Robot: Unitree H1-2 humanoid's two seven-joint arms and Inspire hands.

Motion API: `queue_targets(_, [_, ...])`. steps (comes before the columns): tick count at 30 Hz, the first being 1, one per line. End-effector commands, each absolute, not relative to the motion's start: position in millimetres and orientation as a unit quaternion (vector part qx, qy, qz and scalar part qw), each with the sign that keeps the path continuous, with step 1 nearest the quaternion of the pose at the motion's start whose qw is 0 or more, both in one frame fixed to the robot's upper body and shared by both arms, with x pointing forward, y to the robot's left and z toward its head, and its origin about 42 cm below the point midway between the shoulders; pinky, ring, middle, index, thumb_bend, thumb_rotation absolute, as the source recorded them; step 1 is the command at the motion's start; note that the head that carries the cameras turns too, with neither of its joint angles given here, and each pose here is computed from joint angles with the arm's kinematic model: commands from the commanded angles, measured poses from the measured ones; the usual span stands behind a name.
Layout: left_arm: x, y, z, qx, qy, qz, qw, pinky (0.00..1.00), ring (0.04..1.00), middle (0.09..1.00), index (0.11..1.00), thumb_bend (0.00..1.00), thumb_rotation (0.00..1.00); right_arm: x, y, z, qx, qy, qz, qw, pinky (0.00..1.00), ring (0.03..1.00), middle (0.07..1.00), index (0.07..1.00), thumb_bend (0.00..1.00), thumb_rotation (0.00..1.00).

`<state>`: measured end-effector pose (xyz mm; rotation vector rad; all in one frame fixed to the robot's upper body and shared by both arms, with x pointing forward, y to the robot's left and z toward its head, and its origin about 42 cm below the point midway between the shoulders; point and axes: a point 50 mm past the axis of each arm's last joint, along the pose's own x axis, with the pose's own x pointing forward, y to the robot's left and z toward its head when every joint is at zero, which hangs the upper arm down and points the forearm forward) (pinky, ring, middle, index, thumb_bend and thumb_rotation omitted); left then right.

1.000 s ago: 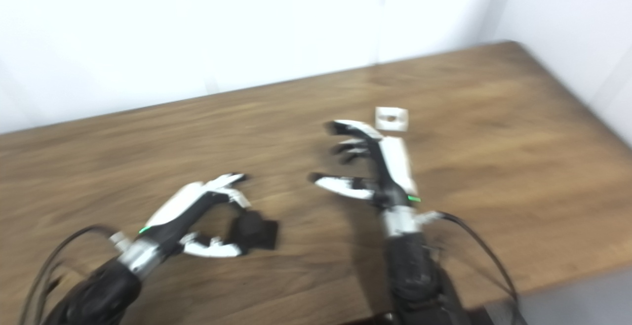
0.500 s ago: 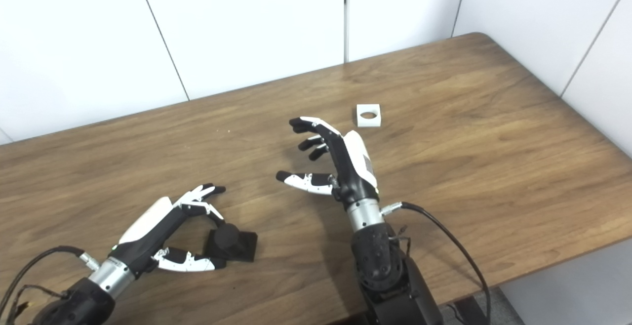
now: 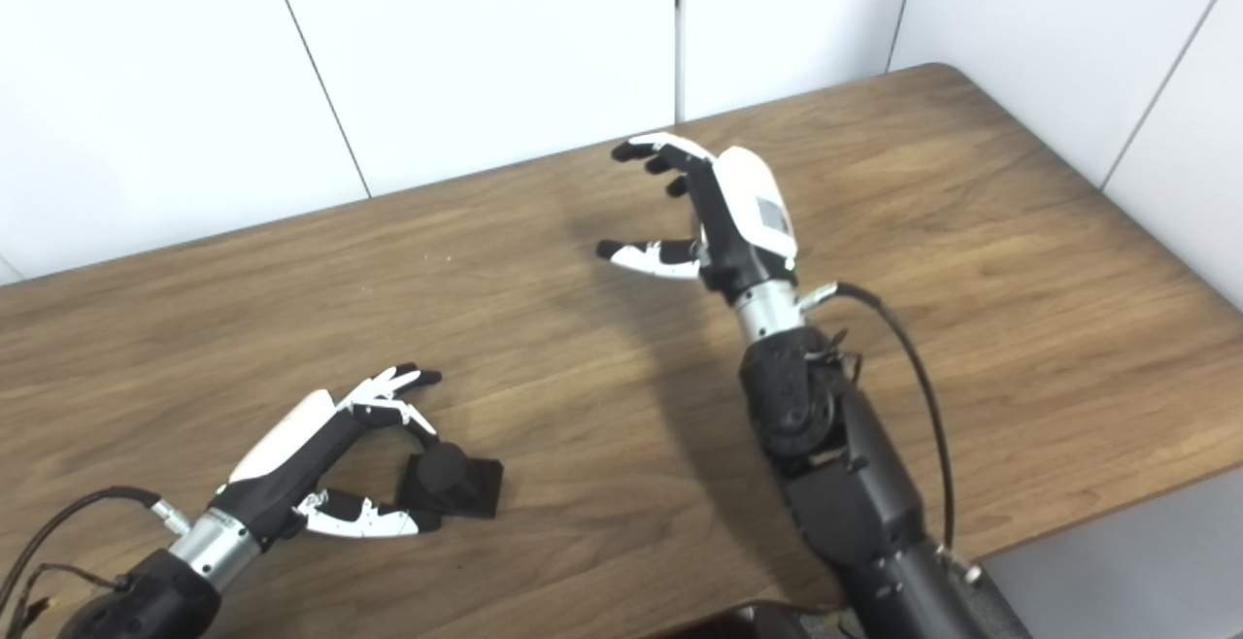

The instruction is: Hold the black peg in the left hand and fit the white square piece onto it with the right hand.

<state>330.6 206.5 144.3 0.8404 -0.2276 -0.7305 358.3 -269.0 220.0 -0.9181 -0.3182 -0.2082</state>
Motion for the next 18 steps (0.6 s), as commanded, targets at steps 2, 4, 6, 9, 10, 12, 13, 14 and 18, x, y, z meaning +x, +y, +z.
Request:
queue_targets(2, [330.6,222.7,139.8,0.421,-0.084,-0.351,0.832,1.0,1.0,0.942,0.489,0.52,0.07,382.8,-285.3,261.3,-0.493,-0.166,-0.115,0.846,0.66,0.829,0.855,0.73,0.63,0.24])
queue_targets(4, [330.8,223.3,139.8,0.422,-0.083,-0.35,0.832,1.0,1.0,0.943,0.489,0.52,0.07,394.5,-298.0,271.2,-0.522,-0.149,-0.114,0.832,0.68,0.852,0.876,0.739,0.63,0.27])
queue_targets(6, [330.5,223.5,139.7,0.422,-0.082,-0.349,0.832,1.0,1.0,0.942,0.489,0.52,0.07,403.6,-308.0,279.1,-0.541,-0.133,-0.111,0.823,0.69,0.873,0.894,0.75,0.64,0.29])
queue_targets(9, [330.2,223.9,139.0,0.421,-0.081,-0.349,0.833,1.0,1.0,0.942,0.489,0.52,0.06,415.8,-321.4,288.9,-0.562,-0.114,-0.107,0.812,0.71,0.888,0.899,0.752,0.63,0.3])
queue_targets(10, [330.1,224.0,138.8,0.421,-0.081,-0.349,0.833,1.0,1.0,0.942,0.489,0.52,0.06,419.4,-325.3,291.5,-0.568,-0.109,-0.106,0.808,0.71,0.89,0.898,0.752,0.64,0.3])
queue_targets(12, [330.1,224.0,138.9,0.423,-0.081,-0.349,0.832,1.0,1.0,0.943,0.489,0.52,0.06,425.7,-332.3,296.2,-0.581,-0.099,-0.102,0.802,0.71,0.887,0.896,0.747,0.65,0.3])
queue_targets(13, [330.1,224.1,139.2,0.425,-0.081,-0.35,0.831,1.0,1.0,0.942,0.489,0.52,0.07,428.8,-335.8,298.7,-0.587,-0.091,-0.098,0.799,0.71,0.889,0.898,0.748,0.66,0.31])
queue_targets(14, [330.1,224.1,139.5,0.426,-0.082,-0.35,0.831,1.0,1.0,0.943,0.489,0.52,0.07,431.9,-339.3,301.1,-0.593,-0.083,-0.094,0.796,0.72,0.895,0.903,0.753,0.67,0.32])
queue_targets(18, [329.9,224.6,140.3,0.425,-0.082,-0.349,0.831,1.0,1.0,0.943,0.489,0.52,0.06,442.1,-353.8,305.6,-0.615,-0.039,-0.07,0.784,0.84,0.968,0.942,0.778,0.71,0.41])
